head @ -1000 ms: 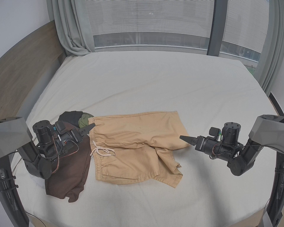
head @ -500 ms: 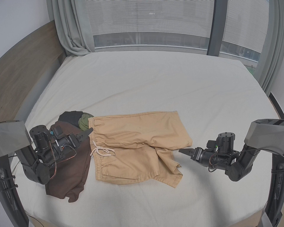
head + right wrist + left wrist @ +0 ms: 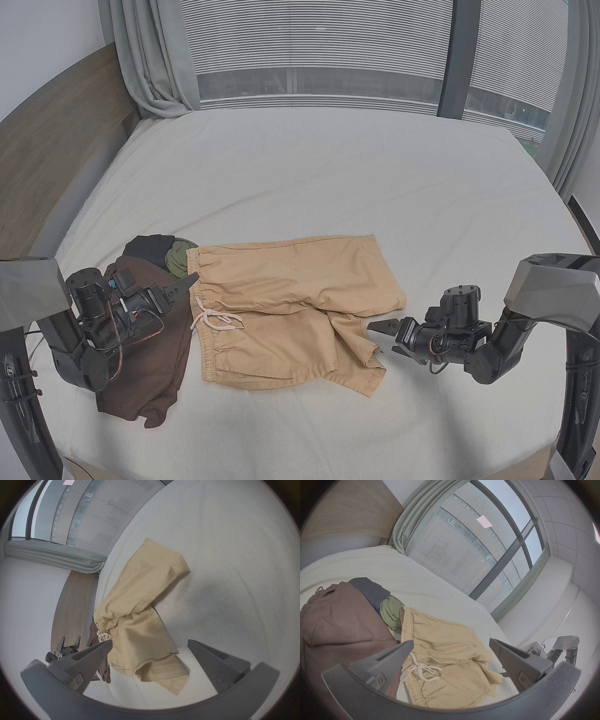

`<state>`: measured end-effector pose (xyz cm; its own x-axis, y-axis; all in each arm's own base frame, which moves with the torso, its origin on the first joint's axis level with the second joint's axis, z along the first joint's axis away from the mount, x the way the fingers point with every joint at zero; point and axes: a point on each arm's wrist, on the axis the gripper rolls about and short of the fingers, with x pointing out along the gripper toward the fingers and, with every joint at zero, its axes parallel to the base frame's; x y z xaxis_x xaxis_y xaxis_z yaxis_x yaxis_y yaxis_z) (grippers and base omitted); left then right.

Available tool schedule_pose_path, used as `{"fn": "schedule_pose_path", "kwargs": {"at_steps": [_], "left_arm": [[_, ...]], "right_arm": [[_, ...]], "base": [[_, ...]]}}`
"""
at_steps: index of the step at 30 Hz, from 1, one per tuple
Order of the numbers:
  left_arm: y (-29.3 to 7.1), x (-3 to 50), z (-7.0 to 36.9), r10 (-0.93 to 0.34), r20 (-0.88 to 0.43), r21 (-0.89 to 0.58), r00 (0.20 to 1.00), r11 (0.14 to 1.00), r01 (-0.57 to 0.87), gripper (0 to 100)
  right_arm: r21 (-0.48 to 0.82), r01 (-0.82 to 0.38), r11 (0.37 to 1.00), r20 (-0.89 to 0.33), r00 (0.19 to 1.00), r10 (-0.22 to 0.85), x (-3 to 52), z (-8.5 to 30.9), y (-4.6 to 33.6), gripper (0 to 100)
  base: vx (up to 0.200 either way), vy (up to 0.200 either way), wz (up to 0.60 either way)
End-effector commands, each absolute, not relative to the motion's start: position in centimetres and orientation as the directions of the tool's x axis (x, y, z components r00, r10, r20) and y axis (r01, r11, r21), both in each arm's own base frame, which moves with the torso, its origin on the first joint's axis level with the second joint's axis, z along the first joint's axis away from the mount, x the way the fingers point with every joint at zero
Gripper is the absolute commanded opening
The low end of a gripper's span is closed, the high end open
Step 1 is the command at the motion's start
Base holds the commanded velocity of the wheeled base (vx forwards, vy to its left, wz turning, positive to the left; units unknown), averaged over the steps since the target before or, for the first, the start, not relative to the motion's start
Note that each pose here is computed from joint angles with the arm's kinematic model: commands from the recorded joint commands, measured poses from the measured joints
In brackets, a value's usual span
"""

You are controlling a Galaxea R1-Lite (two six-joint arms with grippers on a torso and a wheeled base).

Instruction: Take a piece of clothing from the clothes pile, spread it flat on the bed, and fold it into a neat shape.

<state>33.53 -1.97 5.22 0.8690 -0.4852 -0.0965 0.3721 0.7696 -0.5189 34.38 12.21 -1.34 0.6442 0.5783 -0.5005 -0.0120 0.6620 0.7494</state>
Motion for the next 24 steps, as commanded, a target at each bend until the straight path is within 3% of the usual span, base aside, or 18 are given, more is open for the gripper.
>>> {"fn": "schedule_pose_path", "kwargs": {"at_steps": [1,12,24], "left_arm": [[-2.0,33.6,4.9,-0.486,-0.105,-0.522,0.868,0.769,0.368,100],[-2.0,33.6,5.0,-0.486,-0.102,-0.520,0.868,0.770,0.370,100],[-2.1,33.6,5.0,-0.489,-0.099,-0.519,0.867,0.769,0.374,100]], "right_arm": [[0.748,-0.006,0.664,-0.514,0.627,0.585,34.5,-2.4,12.9,100],[0.732,0.026,0.680,-0.548,0.615,0.567,34.3,-2.3,14.0,100],[0.790,0.089,0.606,-0.520,0.620,0.587,35.0,-1.5,15.2,100]], "base": [[0.000,0.000,0.00],[0.000,0.000,0.00],[0.000,0.000,0.00]]}}
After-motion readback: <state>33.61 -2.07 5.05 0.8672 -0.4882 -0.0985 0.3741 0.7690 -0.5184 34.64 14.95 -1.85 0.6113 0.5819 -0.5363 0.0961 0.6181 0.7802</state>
